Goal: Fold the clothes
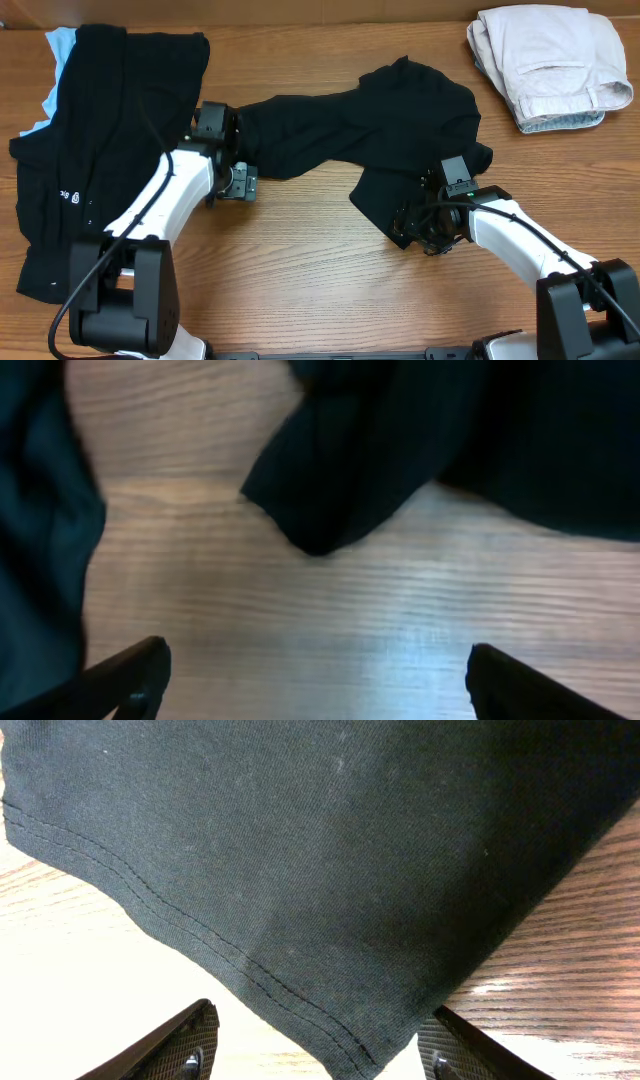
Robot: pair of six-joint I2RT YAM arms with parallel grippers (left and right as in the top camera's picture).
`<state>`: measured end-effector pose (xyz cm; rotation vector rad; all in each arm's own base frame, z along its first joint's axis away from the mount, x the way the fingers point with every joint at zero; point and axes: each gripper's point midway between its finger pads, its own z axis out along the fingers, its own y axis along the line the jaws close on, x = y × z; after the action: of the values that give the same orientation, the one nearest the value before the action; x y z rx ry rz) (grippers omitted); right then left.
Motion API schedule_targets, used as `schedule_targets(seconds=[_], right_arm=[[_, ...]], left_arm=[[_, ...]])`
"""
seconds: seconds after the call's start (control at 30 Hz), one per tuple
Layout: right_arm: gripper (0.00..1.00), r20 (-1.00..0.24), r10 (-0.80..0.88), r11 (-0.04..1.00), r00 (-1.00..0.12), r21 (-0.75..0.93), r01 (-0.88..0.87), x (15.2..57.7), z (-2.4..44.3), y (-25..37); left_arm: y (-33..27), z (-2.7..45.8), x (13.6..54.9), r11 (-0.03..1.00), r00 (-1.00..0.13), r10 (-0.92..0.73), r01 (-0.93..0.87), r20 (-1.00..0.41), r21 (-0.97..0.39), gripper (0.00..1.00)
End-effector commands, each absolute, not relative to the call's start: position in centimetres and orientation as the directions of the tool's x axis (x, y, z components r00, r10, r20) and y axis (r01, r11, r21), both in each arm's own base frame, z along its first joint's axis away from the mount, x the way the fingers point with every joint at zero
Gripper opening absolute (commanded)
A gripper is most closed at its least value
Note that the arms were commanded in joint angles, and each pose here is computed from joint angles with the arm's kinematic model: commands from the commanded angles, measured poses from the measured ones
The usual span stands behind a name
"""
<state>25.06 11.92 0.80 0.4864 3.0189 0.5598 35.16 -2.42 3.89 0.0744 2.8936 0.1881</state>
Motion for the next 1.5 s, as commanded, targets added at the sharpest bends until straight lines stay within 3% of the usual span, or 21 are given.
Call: schedule_targets(seconds=[0.0, 0.3, 0.47, 0.97, 1.03, 1.1, 1.23, 1.47], right_arm=[[0.68, 0.015, 0.314, 0.897, -0.949, 0.323, 0.302, 24.8, 0.4, 11.3], [0.68, 0.015, 0.314, 0.897, -0.949, 0.323, 0.302, 24.8, 0.4, 11.3], [0.72, 0.013, 0.314, 0.897, -0.949, 0.324, 0.301, 24.8, 0.4, 11.3], [0.73, 0.013, 0.314, 0.897, -0.949, 0.324, 0.302, 24.8, 0.4, 11.3], [0.73, 0.013, 0.314, 0.897, -0.949, 0.324, 0.302, 24.8, 0.4, 11.3], [0.73, 0.013, 0.314, 0.897, -0.949, 0.324, 0.302, 24.8, 0.4, 11.3], [0.73, 0.014, 0.314, 0.897, -0.949, 0.324, 0.302, 24.8, 0.4, 11.3], [0.73, -0.001, 0.295, 0.903, -0.956, 0.328, 0.278, 25.0, 0.5, 11.4]], left_arm=[[-2.2, 3.0, 35.6, 0.981, -0.951, 0.146, 0.104, -0.273, 0.163, 0.95], [-2.1, 2.3, 38.2, 0.952, -0.874, 0.274, 0.188, -0.401, 0.240, 0.82], [-0.3, 2.2, 38.7, 0.954, -0.879, 0.241, 0.138, -0.410, 0.266, 0.49], [-1.9, -1.4, 38.4, 0.973, -0.899, 0.226, 0.191, -0.376, 0.128, 0.49], [-2.5, -1.5, 38.4, 0.974, -0.897, 0.226, 0.203, -0.380, 0.099, 0.46], [-2.7, -1.5, 38.3, 0.974, -0.897, 0.225, 0.208, -0.381, 0.087, 0.36], [-2.6, -1.8, 37.6, 0.976, -0.911, 0.216, 0.200, -0.351, 0.080, 0.04], [-2.5, -1.8, 35.8, 1.000, -0.960, 0.030, 0.027, -0.277, 0.015, 0.04]])
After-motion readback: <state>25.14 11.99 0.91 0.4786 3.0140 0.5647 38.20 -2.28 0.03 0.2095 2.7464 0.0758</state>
